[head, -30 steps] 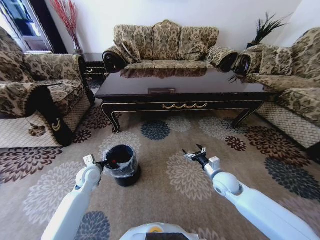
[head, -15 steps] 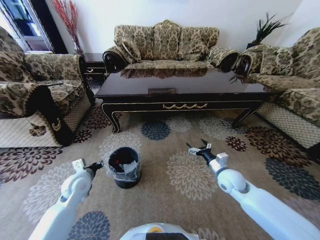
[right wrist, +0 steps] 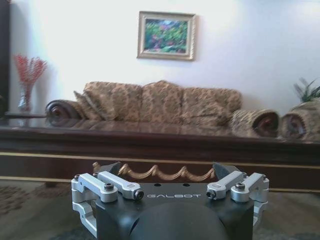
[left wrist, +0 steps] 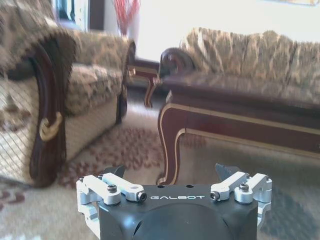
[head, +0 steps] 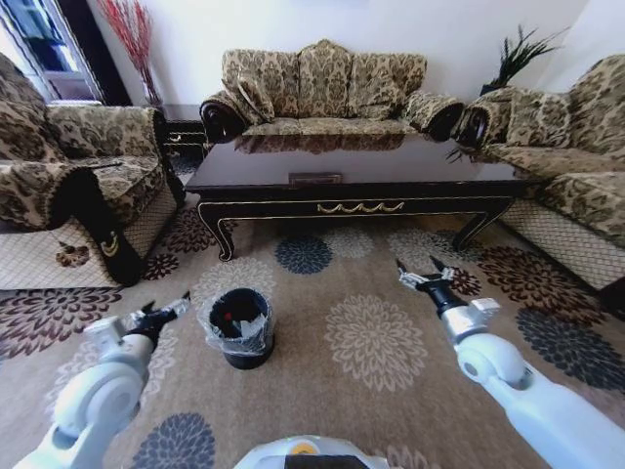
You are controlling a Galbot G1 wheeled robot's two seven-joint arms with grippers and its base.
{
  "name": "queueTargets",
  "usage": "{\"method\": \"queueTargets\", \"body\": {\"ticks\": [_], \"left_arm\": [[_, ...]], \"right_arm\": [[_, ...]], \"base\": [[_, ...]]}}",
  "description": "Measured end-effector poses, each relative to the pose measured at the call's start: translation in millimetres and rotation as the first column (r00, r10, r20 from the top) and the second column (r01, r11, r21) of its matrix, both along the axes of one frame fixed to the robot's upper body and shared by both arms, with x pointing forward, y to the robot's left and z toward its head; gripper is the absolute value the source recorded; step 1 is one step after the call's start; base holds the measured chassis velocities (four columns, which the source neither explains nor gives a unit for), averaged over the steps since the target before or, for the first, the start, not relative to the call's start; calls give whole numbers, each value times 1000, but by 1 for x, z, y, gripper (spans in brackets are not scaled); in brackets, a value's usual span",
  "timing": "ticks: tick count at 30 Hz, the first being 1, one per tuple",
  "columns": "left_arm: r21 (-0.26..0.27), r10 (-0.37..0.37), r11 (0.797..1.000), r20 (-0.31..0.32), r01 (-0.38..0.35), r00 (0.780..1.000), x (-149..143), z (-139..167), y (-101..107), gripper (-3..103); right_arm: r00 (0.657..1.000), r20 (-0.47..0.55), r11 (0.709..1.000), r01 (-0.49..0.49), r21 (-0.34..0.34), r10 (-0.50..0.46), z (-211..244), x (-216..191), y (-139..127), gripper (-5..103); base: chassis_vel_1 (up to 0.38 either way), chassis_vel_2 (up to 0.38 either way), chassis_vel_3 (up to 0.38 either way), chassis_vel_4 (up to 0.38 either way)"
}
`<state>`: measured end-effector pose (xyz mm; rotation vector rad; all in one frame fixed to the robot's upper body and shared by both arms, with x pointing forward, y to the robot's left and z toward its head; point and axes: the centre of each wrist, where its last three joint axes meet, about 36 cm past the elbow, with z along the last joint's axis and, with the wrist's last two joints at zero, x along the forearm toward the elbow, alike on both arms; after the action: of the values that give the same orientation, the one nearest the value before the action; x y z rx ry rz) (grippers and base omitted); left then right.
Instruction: Move to the front of the table and pick up the trash from the floor, then place it into the trash bin.
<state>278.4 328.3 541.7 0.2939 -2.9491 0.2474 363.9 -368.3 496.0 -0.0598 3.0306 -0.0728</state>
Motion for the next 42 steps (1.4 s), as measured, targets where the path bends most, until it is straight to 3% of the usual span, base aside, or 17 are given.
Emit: {"method": "queueTargets", "body": {"ticks": [2, 5, 13, 24, 28, 36, 42], "left_arm": [[32, 8, 999, 52, -10, 999, -15, -1, -7, 100], [67, 9, 998, 77, -14, 997, -25, -5, -11, 100], [169, 18, 985, 97, -34, 995, -63, -23, -24, 100], [171, 0, 985, 158, -27, 988, -53, -22, -14, 100], [162, -6, 987, 153, -20, 988, -50, -18, -14, 100], [197, -21, 980, 135, -6, 991, -47, -13, -12, 100], [224, -17, 974, 141, -15, 990, -46, -1, 3, 100]], "right_arm": [[998, 36, 999, 43, -1, -43, 5, -2, -5, 100], [997, 55, 999, 49, 5, -49, 8, -3, -7, 100], [996, 79, 1000, 28, 9, -29, 8, -2, -12, 100], [998, 59, 999, 9, 38, -12, 4, 1, -17, 100], [999, 52, 999, 9, 47, -11, 3, 0, -19, 100], [999, 37, 997, 25, 70, -28, -2, -4, -17, 100], [999, 27, 996, 40, 83, -42, -7, -13, -15, 100]], "base": [[0, 0, 0, 0], [0, 0, 0, 0], [0, 0, 0, 0], [0, 0, 0, 0], [0, 0, 0, 0], [0, 0, 0, 0], [47, -50, -56, 51]]}}
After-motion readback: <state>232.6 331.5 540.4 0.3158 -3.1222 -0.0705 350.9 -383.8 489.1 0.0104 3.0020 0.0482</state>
